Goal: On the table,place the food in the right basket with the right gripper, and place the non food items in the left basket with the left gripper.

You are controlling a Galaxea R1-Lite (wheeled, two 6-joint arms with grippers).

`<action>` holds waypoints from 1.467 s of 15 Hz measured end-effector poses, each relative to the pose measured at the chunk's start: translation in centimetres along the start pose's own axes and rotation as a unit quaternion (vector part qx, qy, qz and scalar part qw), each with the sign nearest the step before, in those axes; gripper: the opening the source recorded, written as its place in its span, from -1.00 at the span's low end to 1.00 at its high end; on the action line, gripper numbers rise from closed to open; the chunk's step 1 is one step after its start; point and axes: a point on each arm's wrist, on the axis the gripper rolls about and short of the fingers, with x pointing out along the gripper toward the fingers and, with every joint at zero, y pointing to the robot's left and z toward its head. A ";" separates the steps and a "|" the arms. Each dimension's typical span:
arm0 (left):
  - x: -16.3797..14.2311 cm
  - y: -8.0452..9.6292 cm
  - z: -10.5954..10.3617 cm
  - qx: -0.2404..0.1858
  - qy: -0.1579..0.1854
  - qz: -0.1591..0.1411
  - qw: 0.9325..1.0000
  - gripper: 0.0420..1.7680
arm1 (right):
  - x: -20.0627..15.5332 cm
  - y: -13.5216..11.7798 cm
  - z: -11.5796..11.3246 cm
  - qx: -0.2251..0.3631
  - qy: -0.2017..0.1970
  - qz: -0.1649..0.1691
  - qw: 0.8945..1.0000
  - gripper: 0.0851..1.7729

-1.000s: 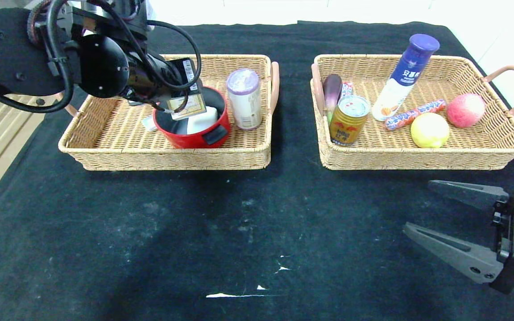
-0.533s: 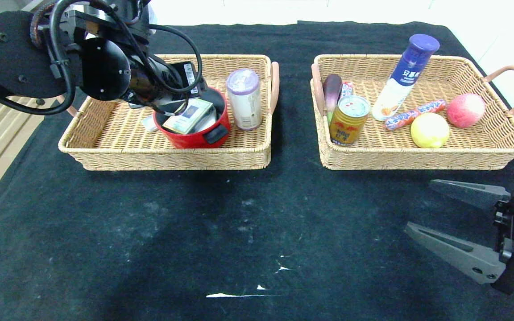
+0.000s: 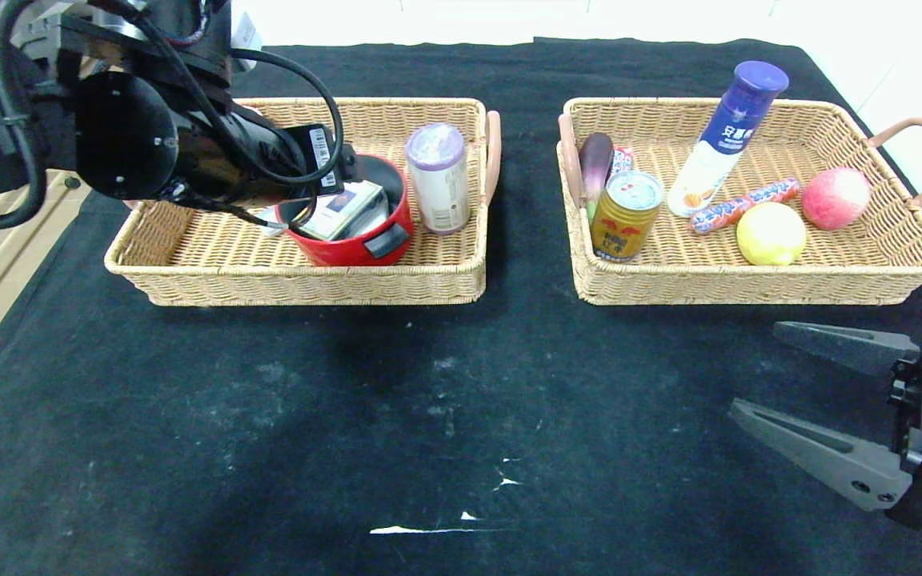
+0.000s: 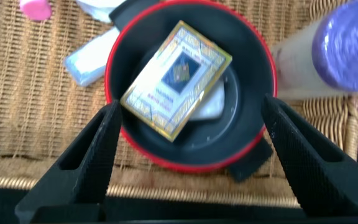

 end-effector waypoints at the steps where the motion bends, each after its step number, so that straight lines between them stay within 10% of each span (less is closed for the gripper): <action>1: -1.0 0.2 -0.3 0.003 0.004 -0.004 1.000 0.85 | 0.0 0.0 0.0 0.000 0.000 0.000 1.000 0.93; 11: -11.6 4.3 -6.7 0.059 0.049 -0.036 0.996 0.91 | -0.2 0.1 0.0 0.000 -0.001 0.000 1.000 0.93; 22: -17.4 9.5 -9.3 0.083 -0.032 -0.060 0.994 0.93 | -1.3 -0.4 0.5 -0.004 -0.011 -0.029 0.999 0.93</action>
